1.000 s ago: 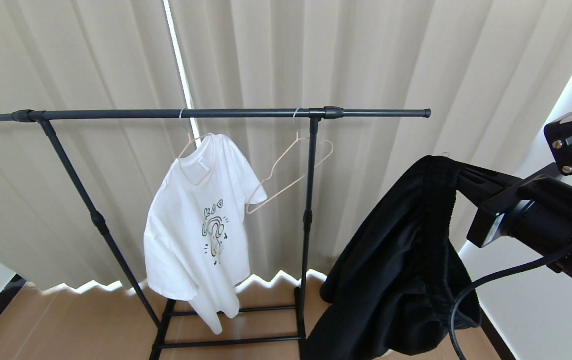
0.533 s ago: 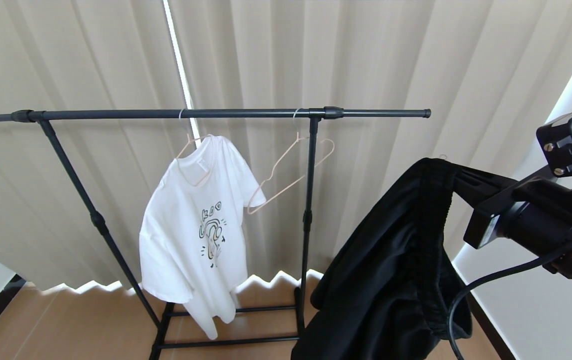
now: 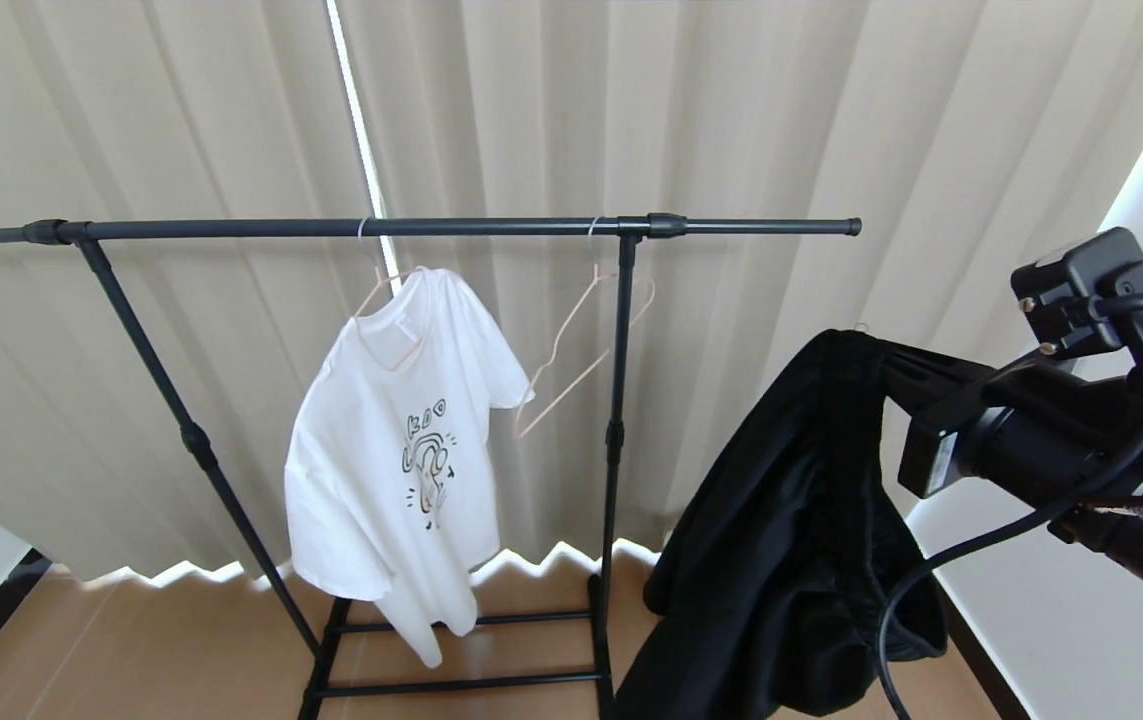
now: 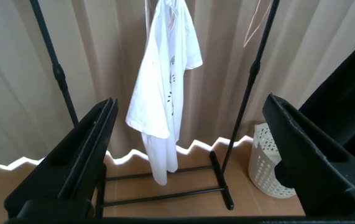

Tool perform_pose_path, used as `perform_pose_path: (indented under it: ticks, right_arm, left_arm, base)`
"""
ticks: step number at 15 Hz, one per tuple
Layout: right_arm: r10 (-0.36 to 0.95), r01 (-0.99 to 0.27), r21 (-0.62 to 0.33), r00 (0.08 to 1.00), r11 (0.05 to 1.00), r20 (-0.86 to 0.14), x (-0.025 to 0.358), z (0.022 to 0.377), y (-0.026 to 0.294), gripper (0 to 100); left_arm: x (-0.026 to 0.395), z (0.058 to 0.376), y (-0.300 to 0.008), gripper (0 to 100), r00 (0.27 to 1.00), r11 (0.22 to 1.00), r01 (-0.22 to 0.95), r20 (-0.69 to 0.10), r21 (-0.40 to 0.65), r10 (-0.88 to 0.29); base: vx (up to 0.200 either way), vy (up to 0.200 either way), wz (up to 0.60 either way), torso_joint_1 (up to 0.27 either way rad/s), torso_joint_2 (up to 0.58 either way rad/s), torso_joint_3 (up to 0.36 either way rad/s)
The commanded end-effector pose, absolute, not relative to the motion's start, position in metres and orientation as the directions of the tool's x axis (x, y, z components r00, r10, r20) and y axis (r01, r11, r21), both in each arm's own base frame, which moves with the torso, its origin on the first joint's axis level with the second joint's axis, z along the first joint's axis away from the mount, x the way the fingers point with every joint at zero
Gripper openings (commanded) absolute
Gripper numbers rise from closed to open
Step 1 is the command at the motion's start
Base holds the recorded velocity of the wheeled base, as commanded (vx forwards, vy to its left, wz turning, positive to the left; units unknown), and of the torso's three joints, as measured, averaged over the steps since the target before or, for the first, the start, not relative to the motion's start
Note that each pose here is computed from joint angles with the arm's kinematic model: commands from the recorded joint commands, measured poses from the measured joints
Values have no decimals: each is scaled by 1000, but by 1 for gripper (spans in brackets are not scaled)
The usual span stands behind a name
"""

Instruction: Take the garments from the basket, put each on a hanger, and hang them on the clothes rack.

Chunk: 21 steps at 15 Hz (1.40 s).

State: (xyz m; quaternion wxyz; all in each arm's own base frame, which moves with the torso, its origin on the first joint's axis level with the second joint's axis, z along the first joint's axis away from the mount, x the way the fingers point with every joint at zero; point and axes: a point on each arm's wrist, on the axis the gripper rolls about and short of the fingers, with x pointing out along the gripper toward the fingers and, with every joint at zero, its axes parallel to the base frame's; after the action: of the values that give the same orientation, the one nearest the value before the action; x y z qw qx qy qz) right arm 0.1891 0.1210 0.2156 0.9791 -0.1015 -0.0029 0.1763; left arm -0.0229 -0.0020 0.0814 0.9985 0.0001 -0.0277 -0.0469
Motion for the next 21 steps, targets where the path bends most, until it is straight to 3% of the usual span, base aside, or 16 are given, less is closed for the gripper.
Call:
perform_pose_path:
  ticks: [1, 2, 3, 5, 6, 9, 12, 13, 14, 15, 21]
  right_arm:
    - [327, -341, -213, 940, 916, -99, 200, 208, 125, 0]
    - [324, -348, -203, 936, 915, -141, 202, 206, 127, 0]
    - [320, -346, -130, 929, 929, -188, 208, 213, 131, 0]
    - [317, -337, -24, 906, 941, -281, 221, 234, 140, 0]
    - [316, -333, 12, 882, 943, -349, 227, 241, 144, 0]
    - [376, -339, 162, 824, 927, -425, 243, 241, 157, 0]
    - [376, -329, 183, 824, 927, -425, 255, 240, 165, 0]
    - [374, -311, 212, 831, 926, -412, 259, 244, 168, 0]
    - [374, -306, 224, 834, 925, -406, 260, 245, 168, 0]
    - [359, -272, 260, 848, 926, -391, 264, 249, 171, 0]
    - [275, -172, 302, 897, 938, -345, 287, 237, 201, 0]
  left_arm:
    - [-23, 81, -2, 100, 994, 995, 96, 52, 10, -96]
    - [-23, 81, -2, 100, 994, 994, 96, 47, 43, -98]
    - [-22, 78, -2, 100, 996, 991, 84, 9, 100, -86]
    - [-18, 96, -2, 100, 989, 989, 115, -108, 97, -104]
    - [-7, 118, -3, 100, 977, 988, 141, -170, 55, -130]
    - [41, 172, -7, 100, 910, 959, 243, -307, -146, -278]
    - [81, 195, -20, 100, 829, 913, 349, -386, -212, -406]
    - [106, 209, -39, 100, 768, 874, 393, -421, -284, -482]
    - [113, 210, -45, 100, 758, 875, 391, -439, -286, -482]
    - [144, 207, -74, 100, 733, 890, 382, -505, -251, -457]
    - [232, 174, -187, 100, 632, 846, 466, -572, -258, -523]
  base:
    - [0, 0, 0, 0, 0, 0]
    - [0, 0, 0, 0, 0, 0]
    - [0, 0, 0, 0, 0, 0]
    - [0, 0, 0, 0, 0, 0]
    - [0, 0, 0, 0, 0, 0]
    - [0, 0, 0, 0, 0, 0]
    - [0, 0, 0, 0, 0, 0]
    - [0, 0, 0, 0, 0, 0]
    - [0, 0, 0, 0, 0, 0]
    - [0, 0, 0, 0, 0, 0]
    - [0, 0, 0, 0, 0, 0]
